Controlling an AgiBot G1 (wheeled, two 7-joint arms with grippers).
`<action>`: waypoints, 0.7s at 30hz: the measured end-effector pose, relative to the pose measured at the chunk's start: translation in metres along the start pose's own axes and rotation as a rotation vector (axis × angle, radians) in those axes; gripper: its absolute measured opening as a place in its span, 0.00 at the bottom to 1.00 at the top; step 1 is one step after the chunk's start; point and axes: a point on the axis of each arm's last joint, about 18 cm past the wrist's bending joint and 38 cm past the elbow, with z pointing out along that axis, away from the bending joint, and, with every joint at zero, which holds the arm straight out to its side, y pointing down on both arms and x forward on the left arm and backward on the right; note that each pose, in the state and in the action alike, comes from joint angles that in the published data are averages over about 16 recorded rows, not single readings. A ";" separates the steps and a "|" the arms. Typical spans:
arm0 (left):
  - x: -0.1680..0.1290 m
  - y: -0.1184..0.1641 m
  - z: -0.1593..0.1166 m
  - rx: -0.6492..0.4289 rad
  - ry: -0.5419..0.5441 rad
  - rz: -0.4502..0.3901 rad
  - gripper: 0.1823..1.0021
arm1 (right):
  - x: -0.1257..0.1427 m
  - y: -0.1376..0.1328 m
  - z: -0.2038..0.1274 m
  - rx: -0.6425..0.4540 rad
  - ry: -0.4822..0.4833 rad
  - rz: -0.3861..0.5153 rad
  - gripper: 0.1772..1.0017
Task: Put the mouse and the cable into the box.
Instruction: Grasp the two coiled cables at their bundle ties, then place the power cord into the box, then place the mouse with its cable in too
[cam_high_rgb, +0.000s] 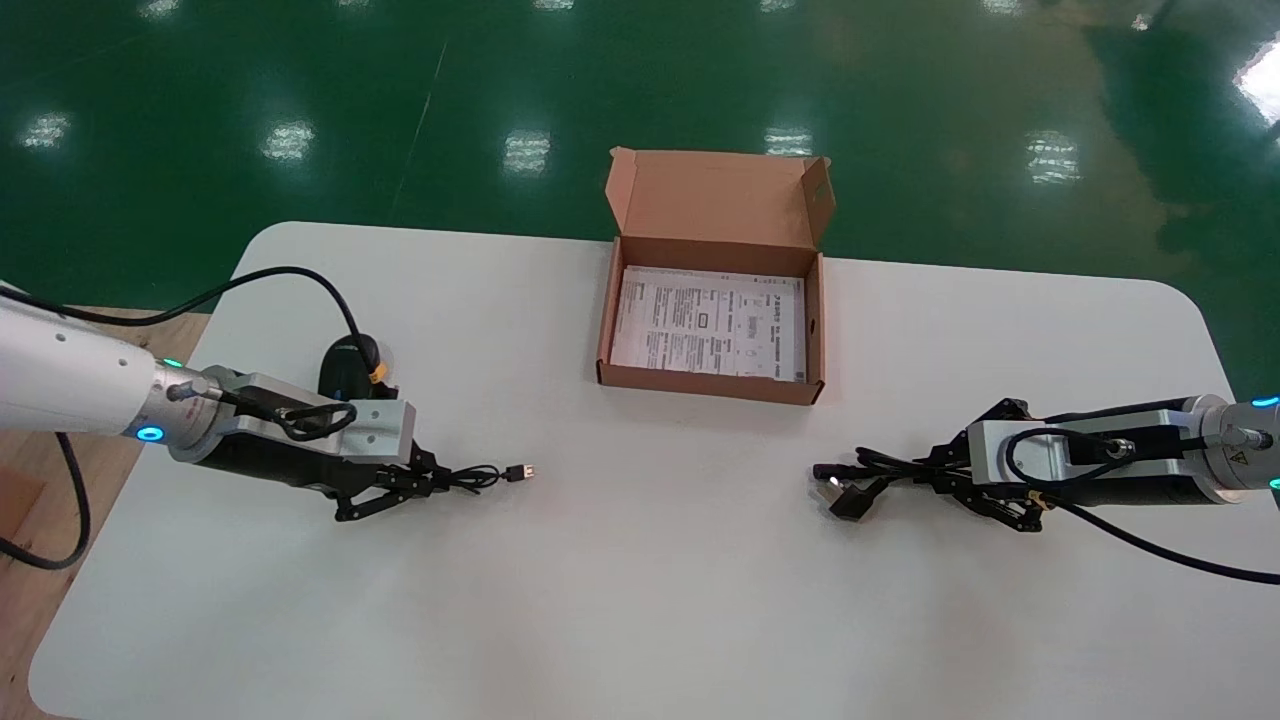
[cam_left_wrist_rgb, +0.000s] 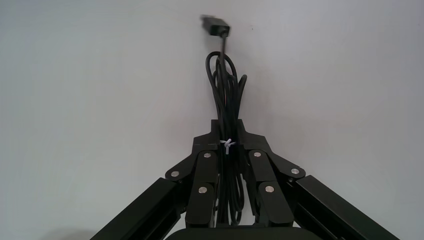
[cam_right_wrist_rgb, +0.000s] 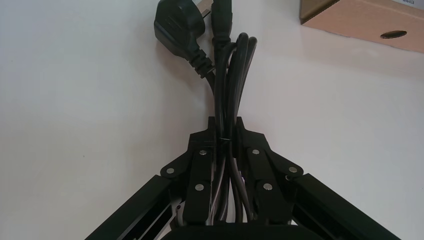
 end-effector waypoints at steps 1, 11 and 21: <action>-0.002 -0.001 -0.004 0.005 -0.007 0.002 0.14 | 0.002 -0.001 -0.002 0.003 0.005 0.001 0.14; -0.058 -0.032 -0.088 0.117 -0.213 0.077 0.06 | 0.060 -0.029 -0.038 0.054 0.158 -0.029 0.09; -0.126 -0.104 -0.199 0.282 -0.558 0.234 0.06 | 0.134 -0.094 -0.024 0.110 0.350 -0.094 0.08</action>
